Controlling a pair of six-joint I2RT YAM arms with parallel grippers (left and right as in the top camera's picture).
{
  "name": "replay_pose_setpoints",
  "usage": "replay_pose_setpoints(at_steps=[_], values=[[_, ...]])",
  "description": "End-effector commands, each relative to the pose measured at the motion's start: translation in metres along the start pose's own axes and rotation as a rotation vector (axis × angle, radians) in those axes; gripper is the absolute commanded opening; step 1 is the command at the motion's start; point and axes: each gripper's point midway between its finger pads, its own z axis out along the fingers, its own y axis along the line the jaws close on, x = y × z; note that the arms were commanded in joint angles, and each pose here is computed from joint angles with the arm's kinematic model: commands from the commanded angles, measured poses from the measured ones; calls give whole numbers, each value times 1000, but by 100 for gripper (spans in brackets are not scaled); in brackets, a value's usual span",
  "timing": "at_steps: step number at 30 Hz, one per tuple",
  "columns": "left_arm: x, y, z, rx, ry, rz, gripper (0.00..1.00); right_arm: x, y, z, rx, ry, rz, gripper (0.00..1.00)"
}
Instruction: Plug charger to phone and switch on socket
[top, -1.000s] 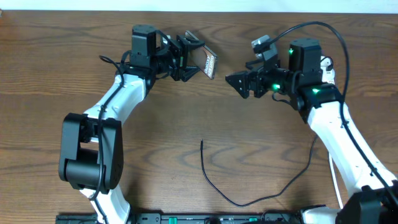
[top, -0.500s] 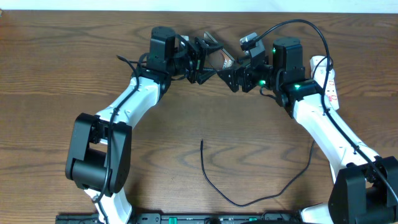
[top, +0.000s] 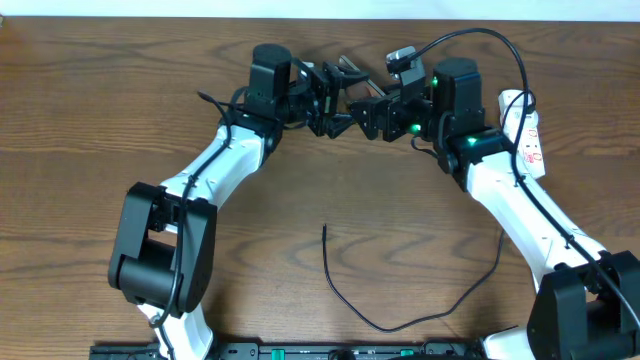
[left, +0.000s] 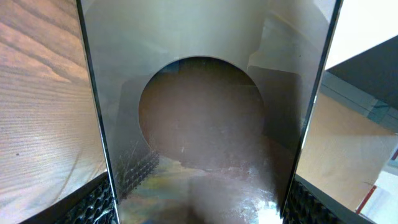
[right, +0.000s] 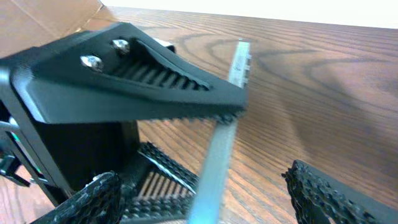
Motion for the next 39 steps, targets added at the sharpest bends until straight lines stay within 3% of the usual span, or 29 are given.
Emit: replay_pose_setpoints(at_steps=[1, 5, 16, 26, 33, 39], values=[[15, -19, -4, 32, 45, 28, 7, -7, 7, 3, -10, -13, -1, 80], [17, -20, -3, 35, 50, 35, 7, -7, 3, 4, 19, -15, 19, 77], [20, -26, -3, 57, 61, 59, 7, -7, 3, 4, 19, -15, 19, 50], [20, -26, -3, 57, 62, 60, 7, -7, 6, 5, 14, -13, 24, 42], [20, -26, -3, 56, 63, 61, 7, -6, 8, 5, 11, -12, 23, 28], [21, -26, -3, 56, 66, 61, 7, -6, 8, 5, 11, -12, 23, 1]])
